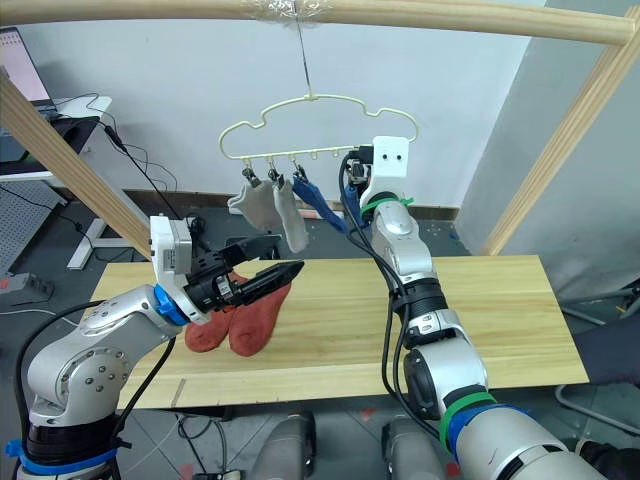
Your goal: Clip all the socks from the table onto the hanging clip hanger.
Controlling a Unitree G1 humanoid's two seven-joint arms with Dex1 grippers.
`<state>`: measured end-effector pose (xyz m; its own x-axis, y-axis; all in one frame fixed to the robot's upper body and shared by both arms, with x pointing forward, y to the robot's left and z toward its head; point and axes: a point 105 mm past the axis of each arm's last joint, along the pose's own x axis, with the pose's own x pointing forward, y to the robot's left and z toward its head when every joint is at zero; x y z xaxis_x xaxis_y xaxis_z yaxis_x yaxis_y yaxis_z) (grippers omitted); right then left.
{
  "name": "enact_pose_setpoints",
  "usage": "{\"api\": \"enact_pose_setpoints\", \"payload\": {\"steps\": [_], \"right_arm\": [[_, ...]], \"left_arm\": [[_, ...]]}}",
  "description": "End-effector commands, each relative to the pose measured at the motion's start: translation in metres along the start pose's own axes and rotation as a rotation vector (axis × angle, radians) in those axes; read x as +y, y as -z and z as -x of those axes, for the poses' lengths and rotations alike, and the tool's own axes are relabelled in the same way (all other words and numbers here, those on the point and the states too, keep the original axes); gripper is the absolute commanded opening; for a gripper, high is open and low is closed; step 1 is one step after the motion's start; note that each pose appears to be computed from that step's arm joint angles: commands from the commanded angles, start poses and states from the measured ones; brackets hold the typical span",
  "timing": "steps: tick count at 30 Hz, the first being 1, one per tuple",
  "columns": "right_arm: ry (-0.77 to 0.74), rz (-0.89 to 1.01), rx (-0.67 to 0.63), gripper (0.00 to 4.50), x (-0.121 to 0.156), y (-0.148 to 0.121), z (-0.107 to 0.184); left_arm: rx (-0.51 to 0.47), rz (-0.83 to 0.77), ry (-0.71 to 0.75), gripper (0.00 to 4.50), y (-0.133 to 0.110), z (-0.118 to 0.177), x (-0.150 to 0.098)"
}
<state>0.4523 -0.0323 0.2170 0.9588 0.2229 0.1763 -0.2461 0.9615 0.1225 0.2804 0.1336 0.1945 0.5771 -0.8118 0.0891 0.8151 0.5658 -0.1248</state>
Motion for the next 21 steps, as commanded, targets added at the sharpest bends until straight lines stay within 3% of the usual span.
{"api": "enact_pose_setpoints", "payload": {"steps": [1,14,21], "right_arm": [[-0.025,-0.003,-0.065,1.92,0.0086,-0.021,-0.0037],[-0.03,-0.007,-0.065,1.92,0.0095,-0.0213,-0.0032],[-0.031,-0.011,-0.064,0.36,0.0088,-0.0208,-0.003]], "left_arm": [[-0.038,-0.046,0.028,4.5,-0.0124,-0.0002,-0.0094],[-0.04,-0.046,0.032,4.5,-0.013,-0.0004,-0.0101],[-0.041,-0.045,0.034,4.5,-0.013,-0.0011,-0.0104]]}}
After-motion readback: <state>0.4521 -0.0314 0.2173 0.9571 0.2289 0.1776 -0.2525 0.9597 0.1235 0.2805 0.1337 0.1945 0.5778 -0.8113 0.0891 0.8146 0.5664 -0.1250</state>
